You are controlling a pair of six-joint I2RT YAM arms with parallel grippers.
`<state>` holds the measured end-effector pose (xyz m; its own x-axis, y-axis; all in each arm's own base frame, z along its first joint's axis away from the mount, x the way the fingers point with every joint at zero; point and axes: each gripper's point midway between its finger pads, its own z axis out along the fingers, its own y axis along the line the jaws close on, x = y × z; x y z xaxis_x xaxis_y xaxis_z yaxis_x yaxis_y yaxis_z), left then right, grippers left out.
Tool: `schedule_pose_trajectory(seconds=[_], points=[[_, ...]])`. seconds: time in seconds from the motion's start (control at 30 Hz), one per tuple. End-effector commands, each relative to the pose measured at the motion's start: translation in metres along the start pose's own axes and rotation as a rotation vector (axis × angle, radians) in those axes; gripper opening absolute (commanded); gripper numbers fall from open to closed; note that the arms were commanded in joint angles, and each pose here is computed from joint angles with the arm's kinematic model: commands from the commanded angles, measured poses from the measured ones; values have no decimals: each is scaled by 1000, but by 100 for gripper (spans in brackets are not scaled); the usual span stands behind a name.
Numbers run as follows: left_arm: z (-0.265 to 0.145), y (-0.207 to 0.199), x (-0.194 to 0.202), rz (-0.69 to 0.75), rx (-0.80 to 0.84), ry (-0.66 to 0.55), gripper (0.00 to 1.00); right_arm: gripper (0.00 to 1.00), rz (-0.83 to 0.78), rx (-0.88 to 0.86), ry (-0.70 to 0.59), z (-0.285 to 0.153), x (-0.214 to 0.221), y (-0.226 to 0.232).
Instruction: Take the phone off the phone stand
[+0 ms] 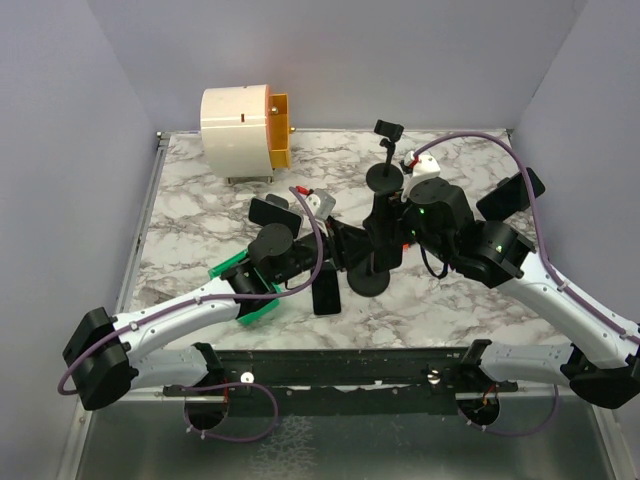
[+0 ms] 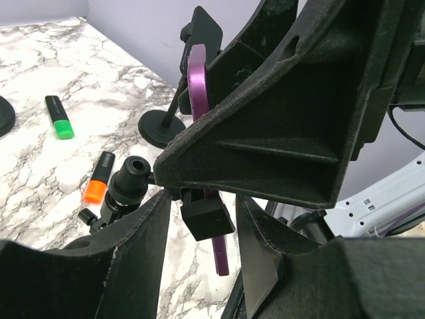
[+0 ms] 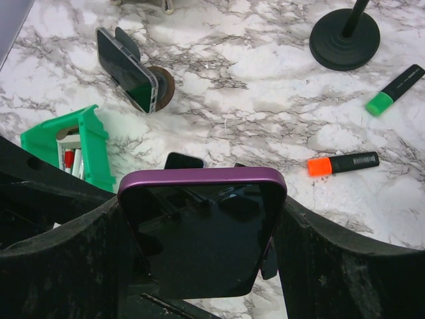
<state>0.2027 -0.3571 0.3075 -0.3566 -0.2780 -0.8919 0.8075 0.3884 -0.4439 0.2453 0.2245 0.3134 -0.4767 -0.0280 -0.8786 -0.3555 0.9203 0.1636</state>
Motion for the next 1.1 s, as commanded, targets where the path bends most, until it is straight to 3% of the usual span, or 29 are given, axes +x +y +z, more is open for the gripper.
schedule_pose_trajectory(seconds=[0.0,0.27,0.4,0.43,0.83,1.07], points=[[4,-6,-4,-11,22,-17,44,0,54,-16,-67,-8,-23,6],[-3,-8,-1,3,35,-14,29,0,52,1,-69,-9,-23,2],[-8,-12,-2,3,53,-15,3,0,49,7,-67,-9,-21,1],[-9,-13,-2,-2,57,-14,0,0,49,10,-67,-9,-21,0],[-21,5,7,-137,-18,-82,0,0,77,197,-75,-10,-8,-37],[-23,11,4,-192,-45,-125,0,0,91,200,-66,-12,-2,-39]])
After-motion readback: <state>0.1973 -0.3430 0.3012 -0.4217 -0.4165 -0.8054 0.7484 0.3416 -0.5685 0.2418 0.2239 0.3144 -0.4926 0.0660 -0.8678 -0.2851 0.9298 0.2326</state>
